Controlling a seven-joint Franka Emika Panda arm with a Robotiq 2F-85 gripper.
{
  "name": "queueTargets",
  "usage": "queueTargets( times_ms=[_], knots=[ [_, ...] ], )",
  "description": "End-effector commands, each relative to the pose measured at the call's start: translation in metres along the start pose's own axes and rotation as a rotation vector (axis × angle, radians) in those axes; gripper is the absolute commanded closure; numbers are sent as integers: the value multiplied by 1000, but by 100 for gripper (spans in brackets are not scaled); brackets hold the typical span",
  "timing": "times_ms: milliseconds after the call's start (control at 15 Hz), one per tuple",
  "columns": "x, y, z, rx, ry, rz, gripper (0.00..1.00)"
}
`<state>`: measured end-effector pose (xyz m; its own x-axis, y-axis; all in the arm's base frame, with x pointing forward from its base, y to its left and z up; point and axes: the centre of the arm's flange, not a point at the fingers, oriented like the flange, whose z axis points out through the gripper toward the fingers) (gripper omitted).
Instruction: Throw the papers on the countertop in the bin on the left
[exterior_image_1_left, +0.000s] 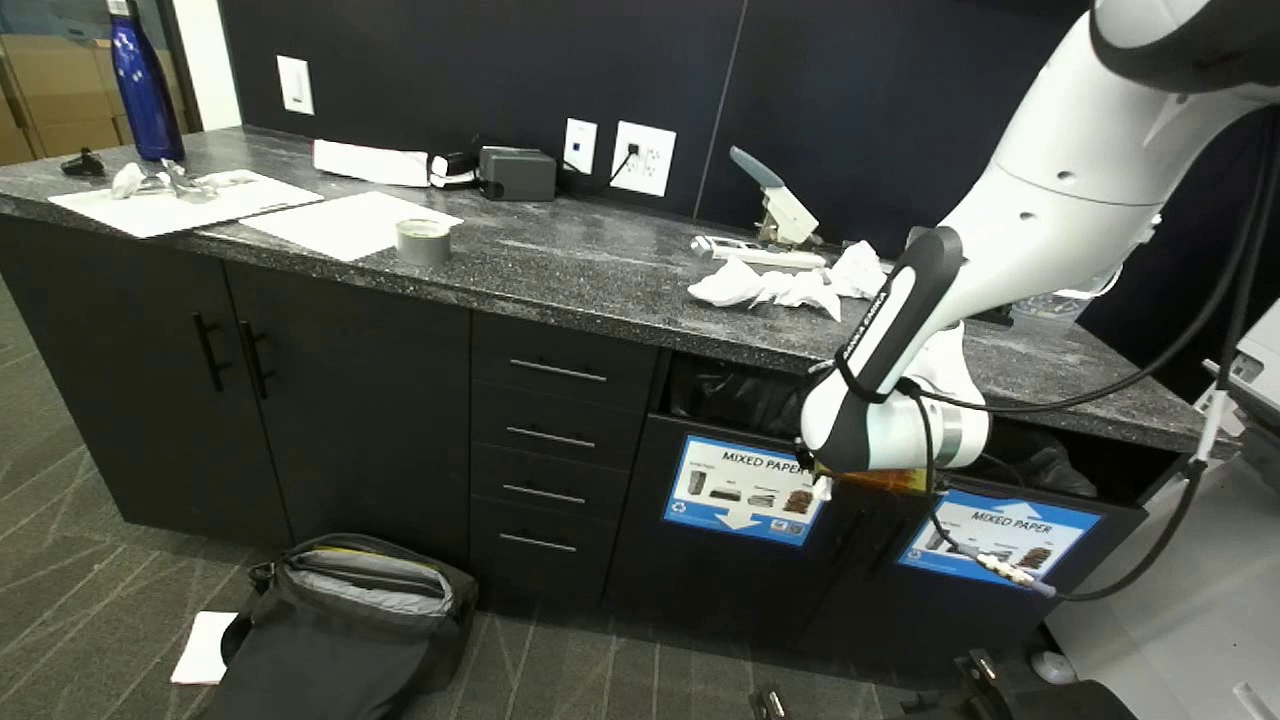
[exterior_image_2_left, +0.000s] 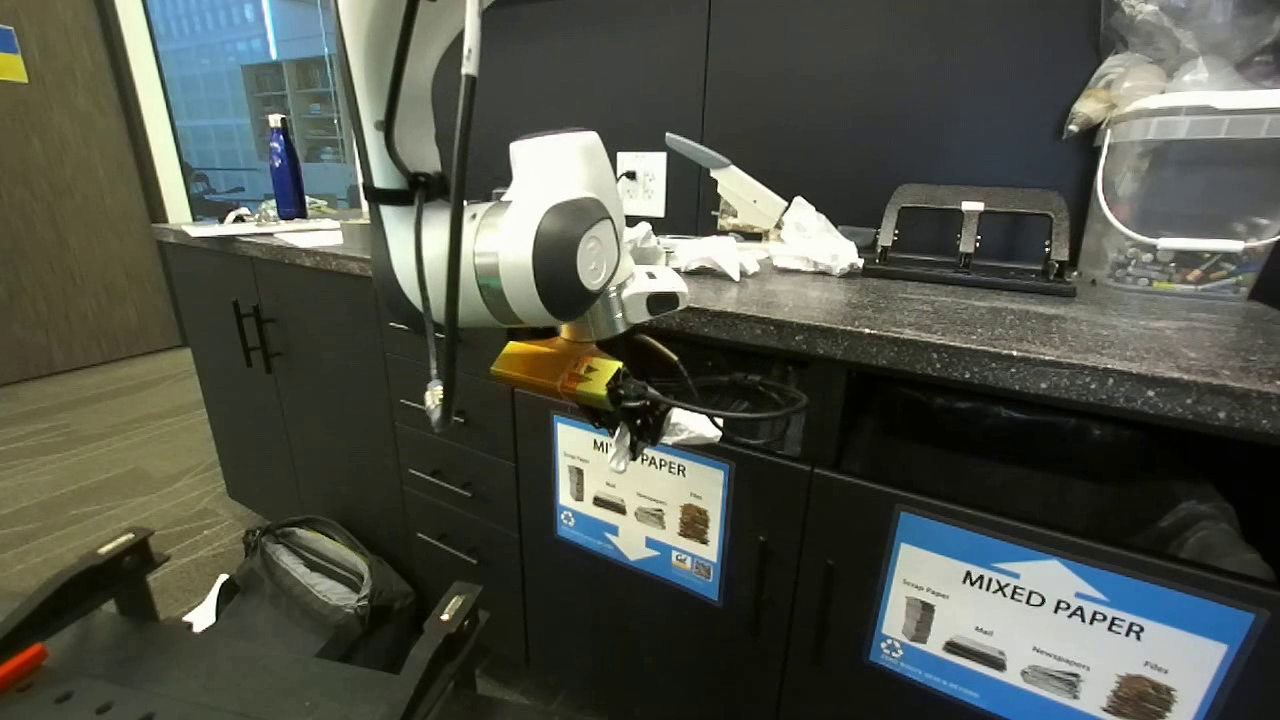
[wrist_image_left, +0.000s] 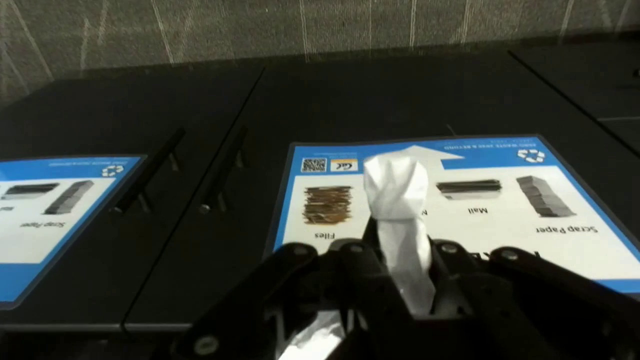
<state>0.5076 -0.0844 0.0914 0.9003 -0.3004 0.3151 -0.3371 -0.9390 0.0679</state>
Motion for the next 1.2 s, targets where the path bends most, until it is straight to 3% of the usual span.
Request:
queueTargets(
  times_ms=[0,400,867,933,1000,1133],
  knots=[
    [17,-15,6,23,135,-10,89],
    [48,-21,10,45,289,2,89],
    [75,-21,29,38,332,10,89],
    [78,-20,33,32,340,16,64],
    [81,-19,36,27,345,24,62],
    [92,-17,43,6,367,43,47]
  ],
)
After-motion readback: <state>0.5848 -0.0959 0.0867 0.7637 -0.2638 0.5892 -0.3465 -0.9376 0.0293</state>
